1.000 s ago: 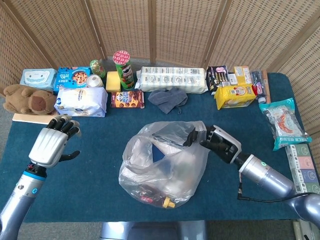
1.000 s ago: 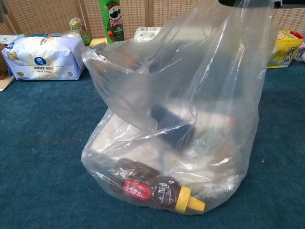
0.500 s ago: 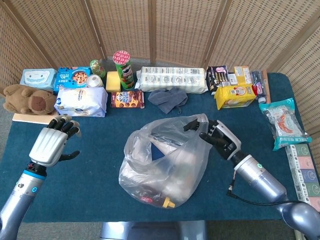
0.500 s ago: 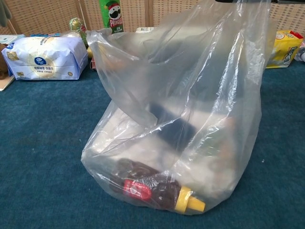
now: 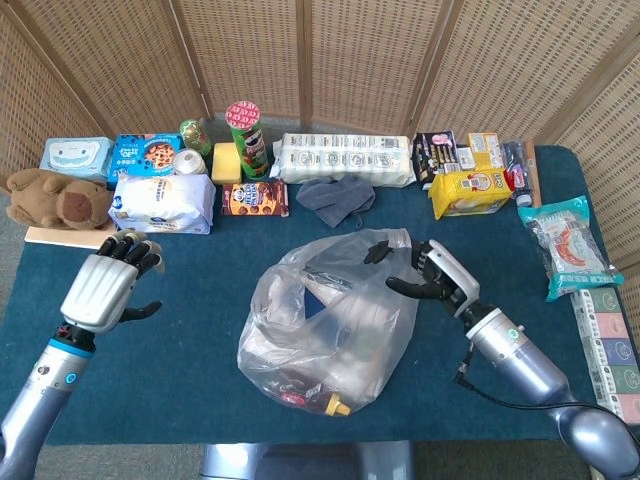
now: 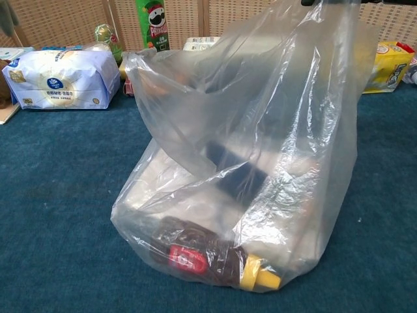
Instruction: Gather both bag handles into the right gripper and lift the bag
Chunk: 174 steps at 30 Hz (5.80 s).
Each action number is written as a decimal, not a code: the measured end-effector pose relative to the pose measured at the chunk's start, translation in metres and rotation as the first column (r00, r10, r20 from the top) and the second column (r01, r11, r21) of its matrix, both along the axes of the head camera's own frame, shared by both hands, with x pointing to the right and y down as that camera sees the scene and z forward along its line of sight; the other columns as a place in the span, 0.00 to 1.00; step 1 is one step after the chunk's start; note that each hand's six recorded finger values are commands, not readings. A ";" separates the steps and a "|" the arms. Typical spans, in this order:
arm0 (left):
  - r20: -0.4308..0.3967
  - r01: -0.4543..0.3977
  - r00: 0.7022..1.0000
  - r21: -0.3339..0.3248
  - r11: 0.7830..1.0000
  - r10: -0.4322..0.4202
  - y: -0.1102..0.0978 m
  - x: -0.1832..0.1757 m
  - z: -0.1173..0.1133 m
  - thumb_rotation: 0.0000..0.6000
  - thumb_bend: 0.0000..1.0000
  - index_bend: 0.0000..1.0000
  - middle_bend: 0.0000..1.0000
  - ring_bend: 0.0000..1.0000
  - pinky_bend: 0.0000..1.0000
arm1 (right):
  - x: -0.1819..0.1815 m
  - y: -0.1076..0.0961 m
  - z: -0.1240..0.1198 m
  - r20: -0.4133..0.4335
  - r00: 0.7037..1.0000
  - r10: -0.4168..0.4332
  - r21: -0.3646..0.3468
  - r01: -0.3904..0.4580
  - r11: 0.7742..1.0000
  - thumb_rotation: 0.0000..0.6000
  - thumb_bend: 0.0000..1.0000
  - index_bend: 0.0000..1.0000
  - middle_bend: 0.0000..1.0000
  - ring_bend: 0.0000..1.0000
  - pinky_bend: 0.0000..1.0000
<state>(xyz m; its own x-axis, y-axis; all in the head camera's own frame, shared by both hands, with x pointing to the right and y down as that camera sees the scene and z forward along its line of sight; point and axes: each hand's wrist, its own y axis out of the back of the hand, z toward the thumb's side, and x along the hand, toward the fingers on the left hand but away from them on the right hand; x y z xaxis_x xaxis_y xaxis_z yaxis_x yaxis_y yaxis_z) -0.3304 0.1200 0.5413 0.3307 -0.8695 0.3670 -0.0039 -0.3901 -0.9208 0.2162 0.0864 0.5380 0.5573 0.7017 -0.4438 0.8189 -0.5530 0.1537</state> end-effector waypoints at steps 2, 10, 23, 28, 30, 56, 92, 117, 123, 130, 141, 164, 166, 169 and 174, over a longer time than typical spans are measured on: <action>-0.002 -0.004 1.000 -0.001 1.000 0.004 0.000 0.001 0.000 0.79 0.11 0.43 0.32 0.19 0.17 | 0.000 0.001 0.000 -0.005 1.000 -0.006 0.002 0.006 1.000 0.60 0.16 0.42 0.36 0.21 0.05; -0.005 -0.011 1.000 -0.001 1.000 0.011 -0.003 0.004 0.000 0.78 0.11 0.43 0.32 0.19 0.17 | -0.001 0.003 0.002 -0.091 0.994 -0.061 0.056 0.066 0.996 0.60 0.16 0.40 0.35 0.19 0.04; -0.022 -0.065 0.998 0.009 0.998 0.065 -0.015 0.022 0.001 0.79 0.11 0.34 0.32 0.19 0.17 | -0.002 -0.002 -0.004 0.055 0.998 0.022 -0.028 -0.021 0.999 0.60 0.16 0.40 0.34 0.19 0.03; -0.061 -0.132 0.989 -0.001 0.991 0.132 -0.022 0.046 0.007 0.81 0.11 0.30 0.32 0.19 0.17 | -0.002 -0.002 -0.007 0.064 0.997 0.031 -0.030 -0.029 0.999 0.60 0.16 0.40 0.34 0.19 0.03; -0.081 -0.168 0.983 -0.008 0.986 0.166 -0.024 0.059 0.011 0.82 0.12 0.30 0.32 0.19 0.18 | -0.002 -0.002 -0.008 0.067 0.997 0.034 -0.032 -0.032 0.999 0.60 0.16 0.40 0.35 0.19 0.03; -0.414 -0.245 0.863 0.155 0.957 0.288 -0.046 0.165 0.013 0.95 0.19 0.43 0.43 0.37 0.37 | -0.004 -0.003 -0.010 0.101 0.993 0.057 -0.084 -0.048 0.995 0.60 0.16 0.39 0.34 0.19 0.03; -0.327 -0.298 0.889 0.119 0.947 0.321 -0.066 0.121 -0.036 0.95 0.12 0.35 0.33 0.22 0.31 | 0.009 -0.003 -0.001 0.085 0.994 0.065 -0.135 -0.054 0.989 0.60 0.16 0.35 0.33 0.19 0.03; -0.348 -0.386 0.871 -0.043 0.922 0.348 -0.023 0.131 0.012 0.97 0.11 0.32 0.29 0.15 0.24 | 0.005 -0.003 0.001 0.094 0.993 0.072 -0.148 -0.057 0.987 0.60 0.16 0.35 0.33 0.19 0.03; -0.388 -0.388 0.844 0.036 0.921 0.370 -0.020 0.150 0.015 1.00 0.18 0.34 0.39 0.34 0.30 | 0.003 -0.002 0.000 0.099 0.993 0.068 -0.149 -0.053 0.987 0.60 0.16 0.35 0.33 0.19 0.03; -0.479 -0.354 0.792 0.143 0.924 0.378 -0.023 0.174 0.010 1.00 0.25 0.42 0.49 0.43 0.36 | 0.002 -0.001 -0.003 0.105 0.992 0.067 -0.148 -0.051 0.988 0.59 0.16 0.35 0.33 0.19 0.03; -0.510 -0.312 0.781 0.181 0.933 0.360 -0.034 0.190 0.014 1.00 0.25 0.46 0.54 0.49 0.42 | -0.001 0.001 -0.003 0.117 0.991 0.063 -0.157 -0.045 0.987 0.59 0.16 0.35 0.33 0.19 0.03; -0.445 -0.405 0.812 0.038 0.913 0.379 -0.018 0.184 0.041 1.00 0.20 0.33 0.39 0.28 0.35 | 0.003 0.003 -0.006 0.111 0.992 0.060 -0.157 -0.042 0.987 0.58 0.16 0.35 0.33 0.19 0.03; -0.458 -0.410 0.802 0.048 0.911 0.385 -0.017 0.189 0.042 1.00 0.22 0.33 0.39 0.31 0.36 | 0.003 0.003 -0.007 0.113 0.992 0.060 -0.155 -0.042 0.987 0.58 0.16 0.35 0.33 0.19 0.03; -0.488 -0.396 0.784 0.084 0.914 0.384 -0.018 0.197 0.039 1.00 0.29 0.38 0.46 0.43 0.41 | 0.003 0.003 -0.008 0.116 0.991 0.061 -0.155 -0.043 0.987 0.59 0.16 0.35 0.33 0.19 0.03; -0.535 -0.353 0.755 0.155 0.923 0.379 -0.024 0.206 0.034 1.00 0.35 0.50 0.59 0.57 0.49 | 0.003 0.004 -0.007 0.115 0.992 0.057 -0.156 -0.038 0.987 0.59 0.16 0.34 0.33 0.18 0.03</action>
<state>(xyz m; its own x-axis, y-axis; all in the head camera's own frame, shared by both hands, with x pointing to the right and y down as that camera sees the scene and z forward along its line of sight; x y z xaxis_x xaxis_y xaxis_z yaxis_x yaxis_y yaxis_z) -0.1243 0.0960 0.5754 0.7595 -0.6505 -0.0075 -0.3742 -0.4275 -0.8229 0.2188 0.0906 0.5306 0.5801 0.6574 -0.4808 0.8144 -0.4763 0.3314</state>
